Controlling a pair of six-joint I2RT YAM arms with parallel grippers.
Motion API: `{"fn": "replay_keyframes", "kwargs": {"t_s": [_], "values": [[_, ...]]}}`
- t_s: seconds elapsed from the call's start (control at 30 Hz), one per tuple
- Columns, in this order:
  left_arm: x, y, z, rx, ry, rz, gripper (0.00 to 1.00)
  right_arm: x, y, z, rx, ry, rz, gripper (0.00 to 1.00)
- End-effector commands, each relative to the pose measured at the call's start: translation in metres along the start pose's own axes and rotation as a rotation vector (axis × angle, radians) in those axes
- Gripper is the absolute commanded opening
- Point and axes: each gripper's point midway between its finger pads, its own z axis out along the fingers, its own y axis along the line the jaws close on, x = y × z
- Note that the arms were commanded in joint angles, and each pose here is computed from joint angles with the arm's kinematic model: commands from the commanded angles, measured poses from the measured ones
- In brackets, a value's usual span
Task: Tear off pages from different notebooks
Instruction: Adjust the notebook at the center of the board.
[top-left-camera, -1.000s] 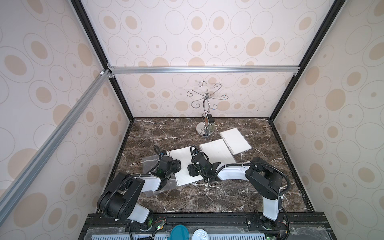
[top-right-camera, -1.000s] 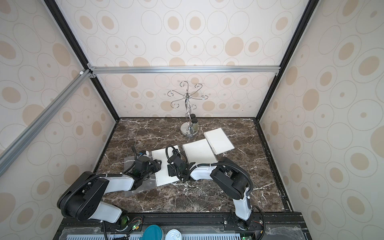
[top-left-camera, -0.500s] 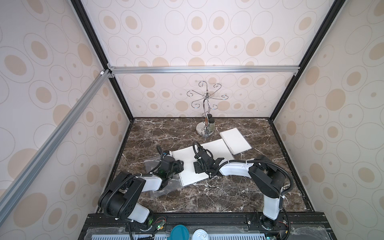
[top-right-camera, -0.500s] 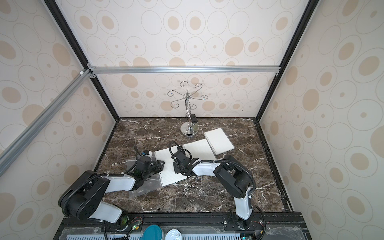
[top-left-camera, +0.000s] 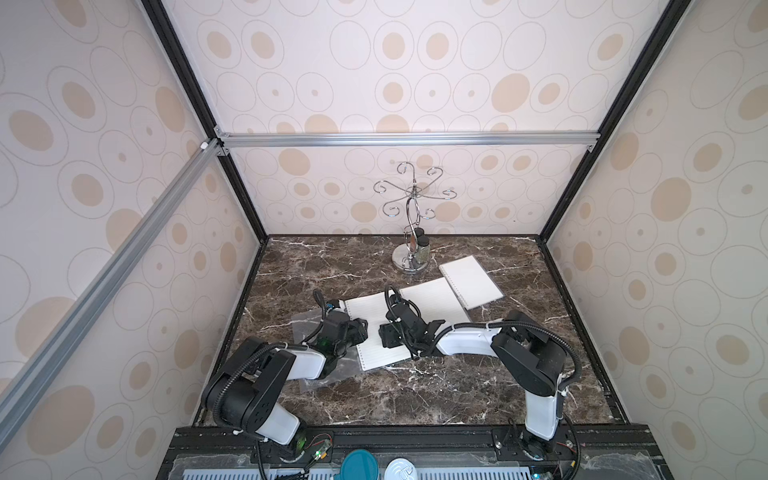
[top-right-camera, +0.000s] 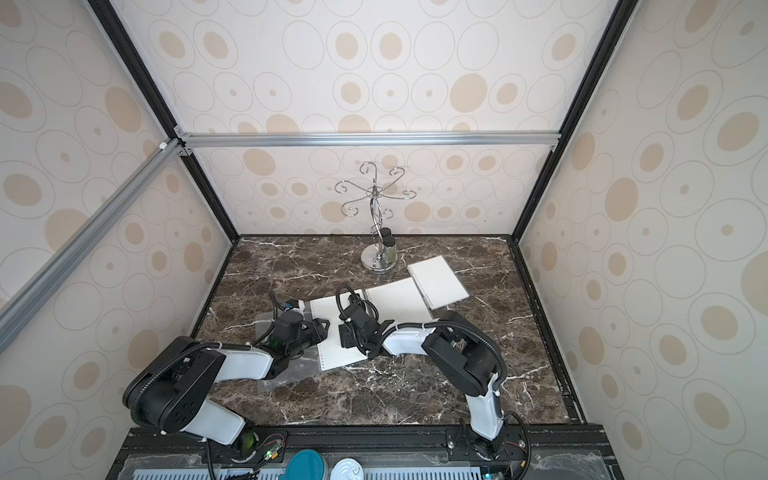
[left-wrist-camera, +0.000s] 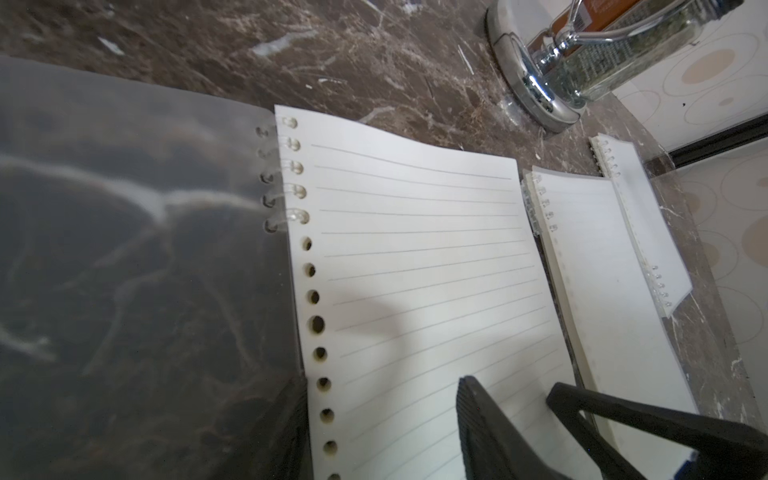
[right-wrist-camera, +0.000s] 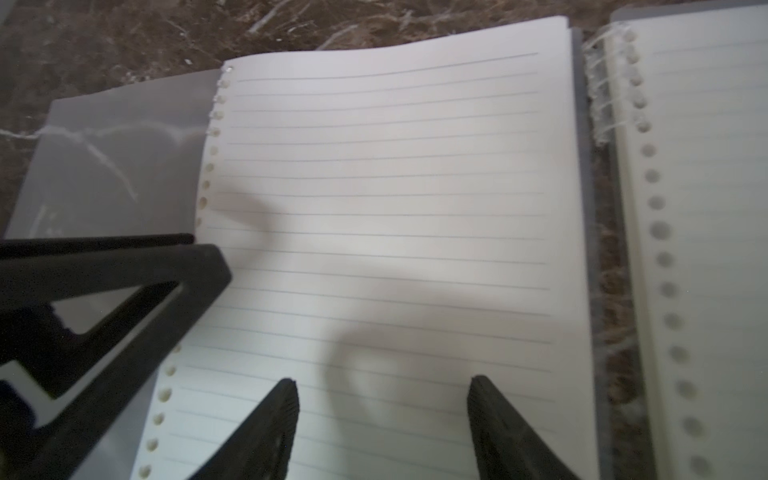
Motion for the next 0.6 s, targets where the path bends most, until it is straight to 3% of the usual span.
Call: {"fn": "replay_keyframes", "kwargs": {"t_s": [0.0,0.3,0.57], "values": [[0.050,0.019,0.002,-0.047,0.188,-0.022,0.57,0.060,0.016,0.009,-0.114,0.202,0.049,0.66],[0.047,0.022,0.003,-0.077,0.185,-0.004,0.57,0.037,0.017,-0.007,-0.107,0.143,0.024,0.64],[0.038,0.019,-0.002,-0.083,0.157,0.005,0.57,0.035,0.031,-0.006,-0.200,0.162,0.057,0.64]]}}
